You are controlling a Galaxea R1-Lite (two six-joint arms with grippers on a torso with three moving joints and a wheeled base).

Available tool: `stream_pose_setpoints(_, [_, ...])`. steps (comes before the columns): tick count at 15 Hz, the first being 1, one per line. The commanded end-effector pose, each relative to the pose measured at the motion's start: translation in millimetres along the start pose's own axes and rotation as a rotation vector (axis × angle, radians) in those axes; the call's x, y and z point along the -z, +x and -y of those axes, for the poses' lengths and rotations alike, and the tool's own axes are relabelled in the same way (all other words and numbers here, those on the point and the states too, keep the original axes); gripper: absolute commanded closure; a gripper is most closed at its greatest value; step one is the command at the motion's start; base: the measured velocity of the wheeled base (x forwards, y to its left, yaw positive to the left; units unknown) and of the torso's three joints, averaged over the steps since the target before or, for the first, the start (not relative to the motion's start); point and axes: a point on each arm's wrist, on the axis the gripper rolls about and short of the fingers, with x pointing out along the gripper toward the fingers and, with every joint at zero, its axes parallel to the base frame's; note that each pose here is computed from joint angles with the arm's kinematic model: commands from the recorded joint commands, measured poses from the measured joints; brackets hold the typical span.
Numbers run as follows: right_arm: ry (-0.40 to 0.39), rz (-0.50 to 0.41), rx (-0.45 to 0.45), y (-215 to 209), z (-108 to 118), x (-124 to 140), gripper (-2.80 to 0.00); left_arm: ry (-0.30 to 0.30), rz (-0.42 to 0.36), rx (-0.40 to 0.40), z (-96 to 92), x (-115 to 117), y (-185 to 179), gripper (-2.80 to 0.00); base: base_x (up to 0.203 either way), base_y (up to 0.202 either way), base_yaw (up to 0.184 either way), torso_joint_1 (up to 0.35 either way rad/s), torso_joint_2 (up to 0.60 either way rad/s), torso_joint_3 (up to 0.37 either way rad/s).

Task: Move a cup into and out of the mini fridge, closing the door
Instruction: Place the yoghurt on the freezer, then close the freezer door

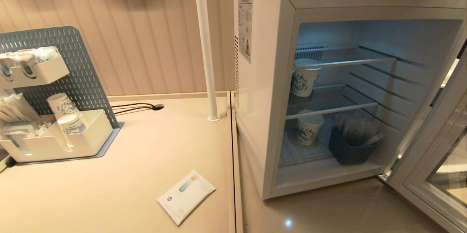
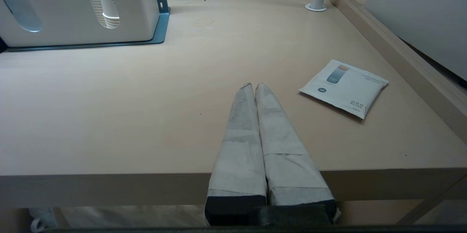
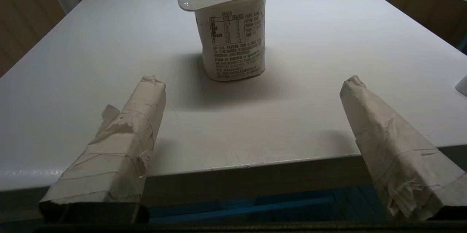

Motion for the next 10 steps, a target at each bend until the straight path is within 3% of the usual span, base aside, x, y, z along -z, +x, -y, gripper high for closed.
stream_pose_setpoints(1, [0.008,0.02,-0.011,-24,7,-3,-2.8,-0.001,-0.001,0.0,0.0,0,0,0.0,0.0,0.0,0.0,0.0,0.0,0.0])
stream_pose_setpoints(3, [0.009,0.024,-0.024,-43,12,0,-2.8,-0.001,0.0,0.0,0.0,0,0,0.0,0.0,0.0,0.0,0.0,0.0,0.0])
stream_pose_setpoints(4, [0.008,0.023,-0.028,-52,14,2,0.0,-0.001,-0.001,0.0,0.0,0,0,0.0,0.0,0.0,0.0,0.0,0.0,0.0])
stream_pose_setpoints(8, [-0.008,0.033,0.082,-76,18,6,0.0,-0.001,-0.001,0.0,0.0,0,0,0.0,0.0,0.0,0.0,0.0,0.0,0.0])
stream_pose_setpoints(10, [-0.036,0.033,0.181,-86,18,9,0.0,-0.001,-0.001,0.0,0.0,0,0,0.0,0.0,0.0,0.0,0.0,0.0,0.0])
